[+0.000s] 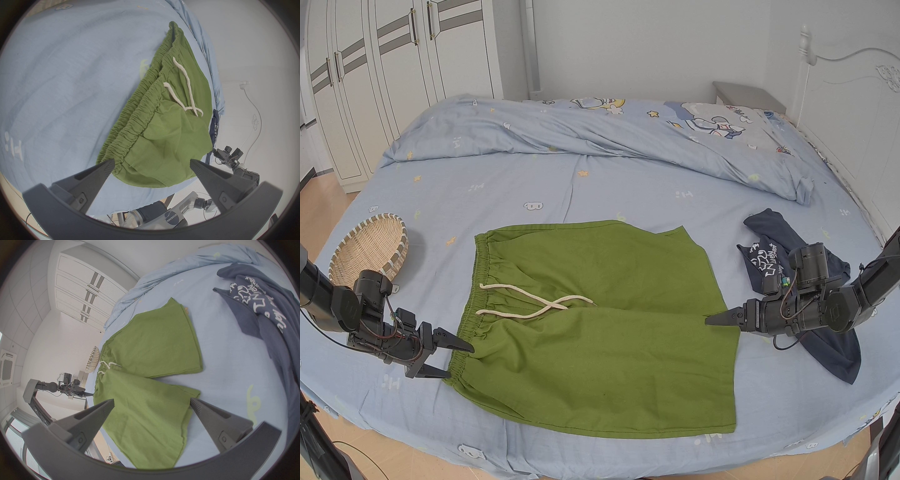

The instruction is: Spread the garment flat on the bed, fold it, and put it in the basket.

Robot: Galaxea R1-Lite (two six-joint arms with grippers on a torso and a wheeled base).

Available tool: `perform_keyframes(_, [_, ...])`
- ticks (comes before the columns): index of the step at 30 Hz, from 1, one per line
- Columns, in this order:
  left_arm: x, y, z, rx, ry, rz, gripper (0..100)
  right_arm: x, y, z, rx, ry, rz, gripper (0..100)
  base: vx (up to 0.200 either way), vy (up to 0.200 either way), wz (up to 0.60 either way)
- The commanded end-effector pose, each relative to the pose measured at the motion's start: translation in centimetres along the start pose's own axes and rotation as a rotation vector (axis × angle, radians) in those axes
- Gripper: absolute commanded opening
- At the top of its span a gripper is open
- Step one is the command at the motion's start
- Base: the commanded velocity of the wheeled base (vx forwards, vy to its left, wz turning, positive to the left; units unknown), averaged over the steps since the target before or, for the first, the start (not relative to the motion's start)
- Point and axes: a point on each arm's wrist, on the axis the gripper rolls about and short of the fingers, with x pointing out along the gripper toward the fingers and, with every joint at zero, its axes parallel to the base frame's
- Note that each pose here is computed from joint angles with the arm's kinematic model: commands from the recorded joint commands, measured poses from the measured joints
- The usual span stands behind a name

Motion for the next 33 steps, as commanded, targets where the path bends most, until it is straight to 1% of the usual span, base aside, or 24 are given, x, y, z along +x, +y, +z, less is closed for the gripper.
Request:
perform_keyframes(1, [0.2, 0.1, 0.0, -0.002, 0.005, 0.001, 100, 0.7, 0.8, -0.5, 0.007, 0.021, 0.025, 100, 0.000, 0.000, 0.00])
perform_keyframes(7, [0.1, 0.4, 0.3, 0.000, -0.010, 0.010, 100, 0.7, 0.7, -0.4, 0.006, 0.013, 0.024, 100, 0.000, 0.000, 0.00])
perform_keyframes(13, [0.5, 0.4, 0.2, 0.000, 0.003, 0.008, 100, 0.8, 0.7, -0.2, 0.003, -0.014, 0.030, 100, 0.000, 0.000, 0.00])
perform_keyframes(14, [0.5, 0.6, 0.3, -0.001, -0.002, 0.010, 100, 1.3, 0.5, 0.2, 0.031, -0.069, 0.040, 100, 0.000, 0.000, 0.00])
perform_keyframes(16, [0.5, 0.6, 0.3, -0.004, -0.002, 0.011, 100, 1.4, 0.4, 0.3, 0.047, -0.093, 0.048, 100, 0.000, 0.000, 0.00])
perform_keyframes(17, [0.5, 0.6, 0.3, -0.004, -0.002, 0.011, 100, 1.5, 0.5, 0.7, 0.070, -0.141, 0.070, 100, 0.000, 0.000, 0.00])
perform_keyframes(22, [0.6, 0.6, 0.3, -0.004, 0.000, 0.011, 100, 1.5, 0.4, 1.1, 0.088, -0.226, 0.104, 100, 0.000, 0.000, 0.00])
perform_keyframes(25, [0.6, 0.6, 0.3, -0.004, 0.000, 0.011, 100, 1.4, 0.4, 1.3, 0.112, -0.243, 0.106, 100, 0.000, 0.000, 0.00])
perform_keyframes(29, [0.6, 0.7, 0.2, -0.005, 0.001, 0.011, 100, 1.3, 0.2, 1.5, 0.117, -0.251, 0.099, 100, 0.000, 0.000, 0.00])
perform_keyframes(31, [0.6, 0.7, 0.2, -0.005, 0.001, 0.011, 100, 0.9, -0.5, 1.8, 0.126, -0.279, 0.055, 100, 0.000, 0.000, 0.00])
perform_keyframes(33, [0.6, 0.7, 0.3, -0.005, 0.001, 0.012, 100, 0.7, -0.4, 2.0, 0.127, -0.290, 0.046, 100, 0.000, 0.000, 0.00])
